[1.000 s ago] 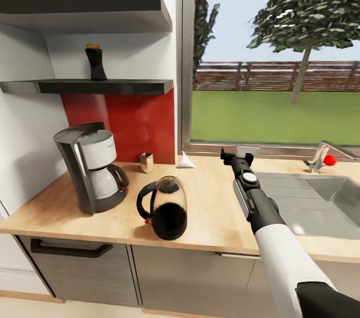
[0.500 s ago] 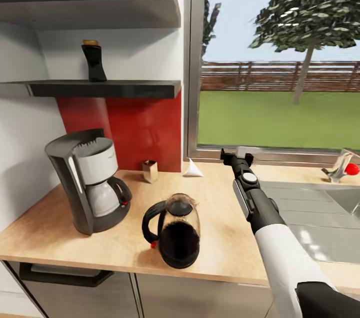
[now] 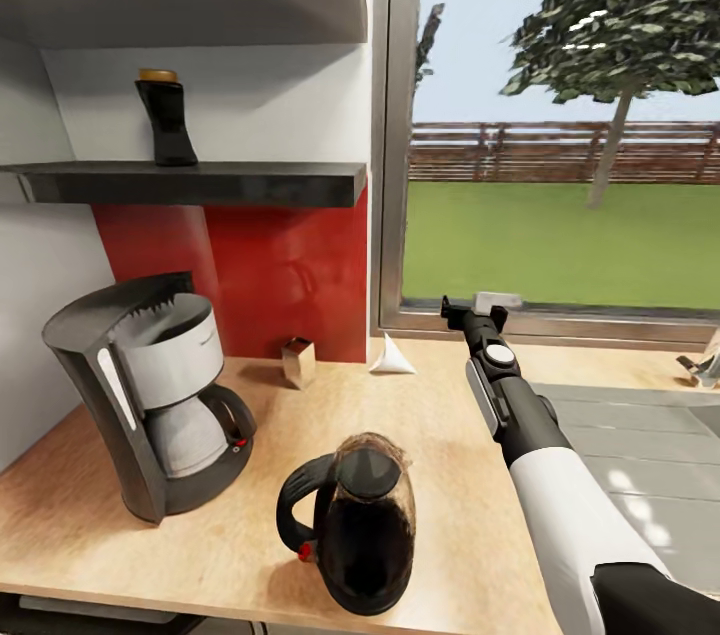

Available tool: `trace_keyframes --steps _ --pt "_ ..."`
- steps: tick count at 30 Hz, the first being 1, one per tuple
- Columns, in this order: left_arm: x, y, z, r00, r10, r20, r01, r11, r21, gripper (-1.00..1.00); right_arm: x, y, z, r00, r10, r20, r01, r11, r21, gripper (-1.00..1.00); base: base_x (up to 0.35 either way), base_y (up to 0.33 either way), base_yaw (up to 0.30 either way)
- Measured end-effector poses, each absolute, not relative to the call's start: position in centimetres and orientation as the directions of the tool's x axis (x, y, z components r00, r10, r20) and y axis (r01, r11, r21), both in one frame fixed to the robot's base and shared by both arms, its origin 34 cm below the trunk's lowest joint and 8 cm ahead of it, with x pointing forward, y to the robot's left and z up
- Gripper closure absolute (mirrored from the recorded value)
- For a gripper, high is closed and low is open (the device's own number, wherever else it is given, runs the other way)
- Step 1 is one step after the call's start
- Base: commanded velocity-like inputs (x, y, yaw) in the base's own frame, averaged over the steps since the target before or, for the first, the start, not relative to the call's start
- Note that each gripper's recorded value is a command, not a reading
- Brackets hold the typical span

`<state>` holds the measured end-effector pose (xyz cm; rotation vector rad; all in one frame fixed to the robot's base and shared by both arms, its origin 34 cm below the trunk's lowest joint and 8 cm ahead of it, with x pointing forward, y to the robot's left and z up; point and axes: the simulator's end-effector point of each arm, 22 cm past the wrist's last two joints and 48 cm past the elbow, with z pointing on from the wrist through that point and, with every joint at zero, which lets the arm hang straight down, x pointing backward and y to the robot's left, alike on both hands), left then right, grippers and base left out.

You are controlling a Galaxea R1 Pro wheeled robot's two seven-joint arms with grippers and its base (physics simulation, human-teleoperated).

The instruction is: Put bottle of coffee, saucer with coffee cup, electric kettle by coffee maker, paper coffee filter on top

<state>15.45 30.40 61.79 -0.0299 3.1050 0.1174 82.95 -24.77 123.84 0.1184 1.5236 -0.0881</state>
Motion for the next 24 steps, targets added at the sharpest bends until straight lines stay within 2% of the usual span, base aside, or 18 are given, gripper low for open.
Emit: trace_keyframes --steps 24 --pt "15.35 30.33 61.79 -0.999 -0.016 -0.032 -0.018 0.997 0.074 -1.0 82.95 -24.73 123.86 0.048 0.021 -0.999 0.131 0.991 0.027 -1.0 0.013 0.007 0.0"
